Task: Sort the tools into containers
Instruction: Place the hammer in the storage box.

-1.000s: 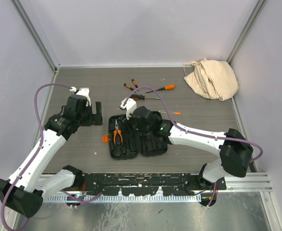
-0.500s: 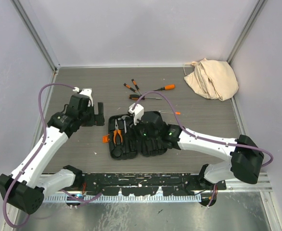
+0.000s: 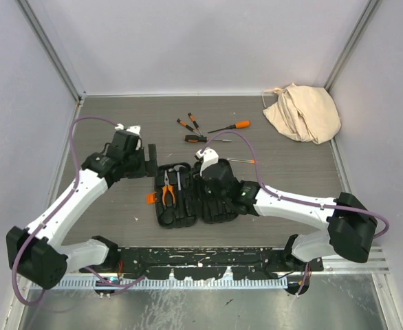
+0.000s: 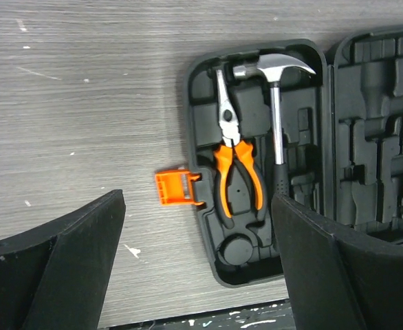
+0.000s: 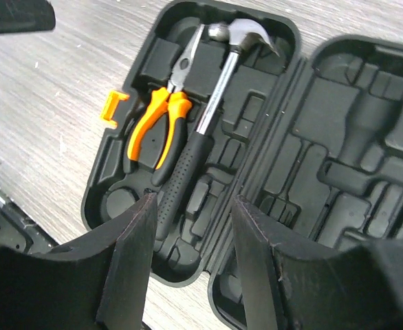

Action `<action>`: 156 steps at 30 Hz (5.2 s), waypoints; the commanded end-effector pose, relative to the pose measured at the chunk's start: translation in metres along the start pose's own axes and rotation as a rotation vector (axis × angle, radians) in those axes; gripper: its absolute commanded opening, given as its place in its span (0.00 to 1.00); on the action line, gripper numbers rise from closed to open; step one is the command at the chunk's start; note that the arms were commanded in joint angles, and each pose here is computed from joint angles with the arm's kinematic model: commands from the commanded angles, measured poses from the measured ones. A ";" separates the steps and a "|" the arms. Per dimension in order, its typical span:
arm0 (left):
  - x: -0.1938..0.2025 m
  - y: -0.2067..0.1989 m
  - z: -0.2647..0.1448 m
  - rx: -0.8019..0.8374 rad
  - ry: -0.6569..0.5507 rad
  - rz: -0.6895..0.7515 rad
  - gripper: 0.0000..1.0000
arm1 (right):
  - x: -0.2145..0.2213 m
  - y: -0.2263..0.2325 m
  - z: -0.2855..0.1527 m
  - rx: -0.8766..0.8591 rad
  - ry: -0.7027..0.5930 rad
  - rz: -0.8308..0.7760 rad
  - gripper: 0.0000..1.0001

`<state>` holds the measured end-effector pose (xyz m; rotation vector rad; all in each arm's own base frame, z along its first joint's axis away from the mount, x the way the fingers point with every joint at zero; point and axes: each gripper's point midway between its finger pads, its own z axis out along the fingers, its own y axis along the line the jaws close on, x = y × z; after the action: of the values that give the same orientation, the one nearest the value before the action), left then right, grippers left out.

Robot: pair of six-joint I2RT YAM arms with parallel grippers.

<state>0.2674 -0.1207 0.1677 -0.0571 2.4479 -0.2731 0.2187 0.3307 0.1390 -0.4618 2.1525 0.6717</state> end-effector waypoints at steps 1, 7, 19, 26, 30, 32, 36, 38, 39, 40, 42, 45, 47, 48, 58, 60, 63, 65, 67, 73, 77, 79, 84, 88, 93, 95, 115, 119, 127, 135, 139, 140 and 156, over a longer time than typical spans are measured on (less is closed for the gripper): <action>-0.028 -0.035 0.008 0.054 -0.053 0.007 0.86 | -0.008 -0.012 0.001 0.094 -0.063 0.147 0.53; -0.030 -0.066 0.042 0.057 -0.013 0.040 0.73 | -0.002 -0.011 -0.001 0.088 -0.047 0.201 0.54; -0.020 -0.091 0.094 0.028 0.094 0.028 0.46 | 0.007 -0.003 0.001 0.027 -0.026 0.251 0.51; -0.012 -0.093 0.108 0.014 0.126 0.017 0.27 | 0.011 0.006 0.009 0.002 0.012 0.282 0.39; -0.008 -0.091 0.117 -0.005 0.139 0.019 0.25 | 0.012 0.003 0.014 0.018 0.017 0.307 0.38; -0.005 -0.089 0.120 -0.021 0.145 0.022 0.24 | 0.012 0.002 0.016 0.021 0.018 0.314 0.38; -0.005 -0.086 0.127 -0.046 0.147 0.020 0.23 | 0.012 0.003 0.018 0.018 0.026 0.319 0.37; -0.004 -0.088 0.130 -0.044 0.154 0.018 0.22 | 0.013 0.004 0.018 0.018 0.029 0.323 0.36; -0.003 -0.088 0.133 -0.045 0.160 0.017 0.22 | 0.013 0.004 0.019 0.018 0.028 0.327 0.36; -0.001 -0.088 0.134 -0.047 0.165 0.017 0.22 | 0.013 0.004 0.019 0.019 0.027 0.330 0.36; -0.001 -0.089 0.136 -0.045 0.170 0.016 0.21 | 0.013 0.004 0.020 0.021 0.029 0.331 0.36; 0.002 -0.088 0.138 -0.047 0.176 0.017 0.19 | 0.014 0.004 0.020 0.022 0.031 0.331 0.36; 0.004 -0.088 0.139 -0.048 0.180 0.018 0.19 | 0.015 0.004 0.021 0.022 0.035 0.330 0.36; 0.005 -0.087 0.140 -0.050 0.183 0.018 0.19 | 0.015 0.004 0.021 0.023 0.036 0.330 0.35; 0.013 -0.088 0.150 -0.052 0.208 0.014 0.16 | 0.014 0.006 0.026 0.019 0.042 0.322 0.34; 0.014 -0.088 0.152 -0.056 0.211 0.012 0.15 | 0.014 0.007 0.027 0.017 0.046 0.317 0.33; 0.014 -0.087 0.153 -0.061 0.211 0.012 0.12 | 0.014 0.008 0.030 0.011 0.053 0.312 0.32; 0.014 -0.087 0.153 -0.063 0.213 0.012 0.10 | 0.014 0.010 0.032 0.008 0.056 0.310 0.31; 0.015 -0.086 0.153 -0.068 0.215 0.015 0.08 | 0.013 0.011 0.034 0.005 0.058 0.309 0.31; 0.019 -0.082 0.155 -0.080 0.221 0.016 0.07 | 0.007 0.019 0.043 -0.021 0.060 0.302 0.30; 0.022 -0.081 0.157 -0.085 0.230 0.013 0.05 | 0.007 0.025 0.050 -0.039 0.085 0.298 0.29; 0.023 -0.081 0.157 -0.086 0.230 0.012 0.05 | 0.007 0.027 0.052 -0.036 0.093 0.297 0.29; 0.021 -0.081 0.156 -0.084 0.226 0.010 0.05 | 0.015 0.025 0.059 -0.007 0.138 0.276 0.29; 0.021 -0.082 0.156 -0.085 0.226 0.011 0.04 | 0.023 0.024 0.062 0.004 0.169 0.268 0.30; 0.023 -0.081 0.157 -0.087 0.230 0.011 0.04 | 0.033 0.019 0.065 0.038 0.197 0.253 0.31; 0.023 -0.081 0.157 -0.088 0.231 0.011 0.03 | 0.038 0.016 0.066 0.061 0.207 0.243 0.31; 0.026 -0.078 0.158 -0.097 0.237 0.013 0.00 | 0.097 -0.011 0.072 0.189 0.277 0.290 0.14; 0.030 -0.076 0.161 -0.106 0.247 0.016 0.00 | 0.108 -0.017 0.072 0.203 0.289 0.305 0.11; 0.041 -0.071 0.172 -0.137 0.284 0.021 0.00 | 0.125 -0.022 0.071 0.211 0.316 0.318 0.09; 0.058 -0.057 0.178 -0.225 0.330 0.042 0.00 | 0.134 -0.028 0.068 0.229 0.329 0.330 0.08; 0.071 -0.052 0.181 -0.262 0.362 0.049 0.00 | 0.138 -0.031 0.067 0.241 0.334 0.335 0.08; 0.074 -0.051 0.182 -0.270 0.370 0.053 0.00 | 0.137 -0.031 0.067 0.241 0.332 0.337 0.08; -0.005 -0.101 0.136 -0.070 0.185 0.079 0.05 | 0.063 0.009 0.052 0.013 0.135 0.282 0.12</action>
<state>0.3402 -0.2275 0.0450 -0.0186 2.7304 -0.0475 0.2112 0.3705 0.0423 -0.0947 2.4393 0.7823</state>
